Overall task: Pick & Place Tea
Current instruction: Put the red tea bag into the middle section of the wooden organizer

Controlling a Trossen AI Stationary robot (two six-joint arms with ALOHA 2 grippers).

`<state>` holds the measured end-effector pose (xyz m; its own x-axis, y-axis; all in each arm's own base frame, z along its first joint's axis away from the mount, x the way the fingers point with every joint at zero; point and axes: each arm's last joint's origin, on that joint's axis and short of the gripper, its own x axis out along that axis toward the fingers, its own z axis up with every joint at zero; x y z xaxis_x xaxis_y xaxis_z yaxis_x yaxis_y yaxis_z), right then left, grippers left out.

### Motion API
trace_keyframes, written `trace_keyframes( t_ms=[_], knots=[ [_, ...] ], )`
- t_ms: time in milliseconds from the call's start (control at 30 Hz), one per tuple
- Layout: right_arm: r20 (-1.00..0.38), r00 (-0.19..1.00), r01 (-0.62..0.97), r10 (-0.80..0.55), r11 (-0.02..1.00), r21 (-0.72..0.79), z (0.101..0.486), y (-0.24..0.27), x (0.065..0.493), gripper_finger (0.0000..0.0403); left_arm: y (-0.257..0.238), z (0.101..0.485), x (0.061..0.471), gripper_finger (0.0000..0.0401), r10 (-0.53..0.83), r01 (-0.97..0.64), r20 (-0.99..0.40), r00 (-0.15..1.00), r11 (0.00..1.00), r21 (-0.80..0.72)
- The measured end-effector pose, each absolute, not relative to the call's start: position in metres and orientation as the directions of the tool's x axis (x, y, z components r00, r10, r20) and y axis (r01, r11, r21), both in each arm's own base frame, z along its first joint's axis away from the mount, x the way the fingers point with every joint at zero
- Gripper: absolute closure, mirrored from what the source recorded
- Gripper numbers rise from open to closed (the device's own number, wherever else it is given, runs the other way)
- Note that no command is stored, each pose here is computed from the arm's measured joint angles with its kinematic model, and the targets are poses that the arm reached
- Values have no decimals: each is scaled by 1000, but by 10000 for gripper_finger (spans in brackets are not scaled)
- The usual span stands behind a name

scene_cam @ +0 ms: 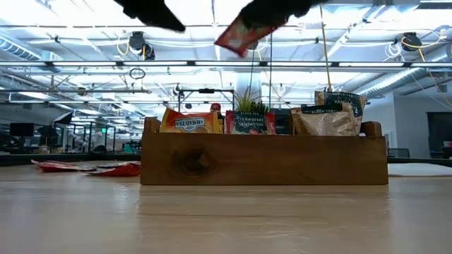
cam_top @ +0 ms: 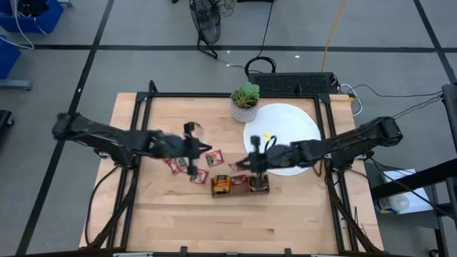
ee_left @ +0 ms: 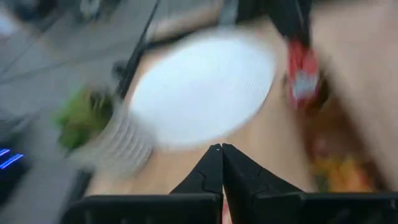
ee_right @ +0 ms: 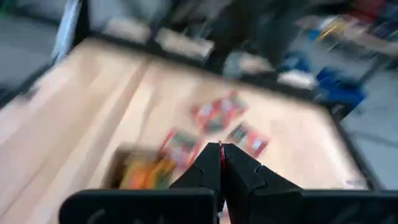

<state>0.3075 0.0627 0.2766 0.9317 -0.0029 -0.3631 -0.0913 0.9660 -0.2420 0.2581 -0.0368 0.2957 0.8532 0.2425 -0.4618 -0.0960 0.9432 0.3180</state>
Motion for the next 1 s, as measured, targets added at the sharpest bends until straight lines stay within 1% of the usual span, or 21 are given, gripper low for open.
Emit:
trace_keyframes(
  t_ms=[33,100,167,267,300,333,367,433,500,600,733,867,1000],
  knots=[
    [-408,913,-126,12,959,-252,282,71,312,403,-31,298,249,396,185,-74,-403,896,959,274],
    [-485,873,-195,43,944,-268,290,86,322,403,-20,293,227,397,101,-33,-314,944,976,215],
    [-606,792,-280,77,927,-248,290,97,330,403,-10,294,210,389,47,-22,-161,986,987,159],
    [-703,697,-366,141,913,-181,284,107,354,403,1,279,187,375,58,-53,-46,997,994,96],
    [-737,662,-379,140,910,-167,280,109,361,403,3,279,181,372,65,-66,16,998,995,81],
    [-775,620,-381,124,911,-160,273,109,367,403,6,275,175,371,78,-81,44,996,994,69],
    [-797,591,-386,120,911,-149,269,109,373,403,7,268,170,370,87,-89,42,995,994,64],
    [-842,531,-377,95,916,-135,262,107,381,403,9,265,165,371,93,-97,86,992,994,50],
    [-876,479,-363,54,921,-142,256,103,384,403,10,256,161,376,100,-102,61,993,994,38],
    [-889,457,-357,32,922,-150,253,102,386,403,10,253,161,388,83,-84,53,995,996,30],
    [-884,462,-358,67,926,-117,253,100,388,403,9,251,162,396,69,-70,37,997,997,23],
    [-881,460,-380,110,921,-84,243,97,390,403,8,250,162,378,67,-68,34,997,997,24],
    [-886,450,-373,109,925,-76,232,91,389,403,9,250,162,366,67,-68,33,997,997,24]
  ],
)
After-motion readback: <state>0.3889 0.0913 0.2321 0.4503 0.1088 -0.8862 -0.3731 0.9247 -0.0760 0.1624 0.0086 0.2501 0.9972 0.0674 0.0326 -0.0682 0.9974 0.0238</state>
